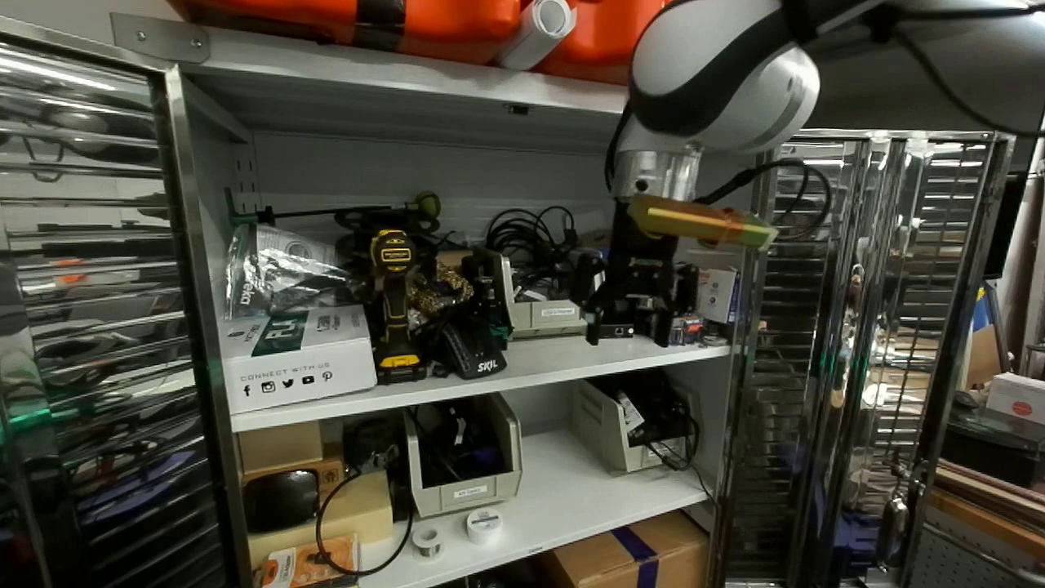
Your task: Put the black cable into the compartment.
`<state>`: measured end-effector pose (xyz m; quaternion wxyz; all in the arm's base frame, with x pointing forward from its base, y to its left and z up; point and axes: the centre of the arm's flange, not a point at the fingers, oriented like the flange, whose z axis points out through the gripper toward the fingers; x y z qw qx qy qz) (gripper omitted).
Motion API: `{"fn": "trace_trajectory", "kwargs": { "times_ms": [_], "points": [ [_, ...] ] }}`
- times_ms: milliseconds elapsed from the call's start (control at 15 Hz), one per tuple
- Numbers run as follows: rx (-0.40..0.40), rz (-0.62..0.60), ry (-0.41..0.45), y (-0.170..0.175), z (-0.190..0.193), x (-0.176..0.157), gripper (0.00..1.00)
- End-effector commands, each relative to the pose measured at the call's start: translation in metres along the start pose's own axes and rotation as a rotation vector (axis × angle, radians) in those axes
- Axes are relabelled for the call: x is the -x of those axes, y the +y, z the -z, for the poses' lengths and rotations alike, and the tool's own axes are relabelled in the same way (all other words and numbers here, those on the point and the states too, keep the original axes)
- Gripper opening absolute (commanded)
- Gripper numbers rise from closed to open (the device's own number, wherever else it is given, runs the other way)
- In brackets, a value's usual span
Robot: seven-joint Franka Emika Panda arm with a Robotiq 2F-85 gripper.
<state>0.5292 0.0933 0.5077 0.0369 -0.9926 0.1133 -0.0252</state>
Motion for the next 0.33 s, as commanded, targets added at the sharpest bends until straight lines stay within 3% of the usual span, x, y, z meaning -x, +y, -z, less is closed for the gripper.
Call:
{"fn": "trace_trajectory", "kwargs": {
  "times_ms": [0,67,133,267],
  "points": [
    [-0.016,0.031,-0.123,0.035,0.064,0.049,1.00],
    [-0.017,0.067,-0.154,0.041,0.078,0.052,1.00],
    [0.007,0.027,-0.118,0.026,0.046,0.041,1.00],
    [0.000,0.050,-0.131,0.038,0.069,0.055,1.00]
  ]
}}
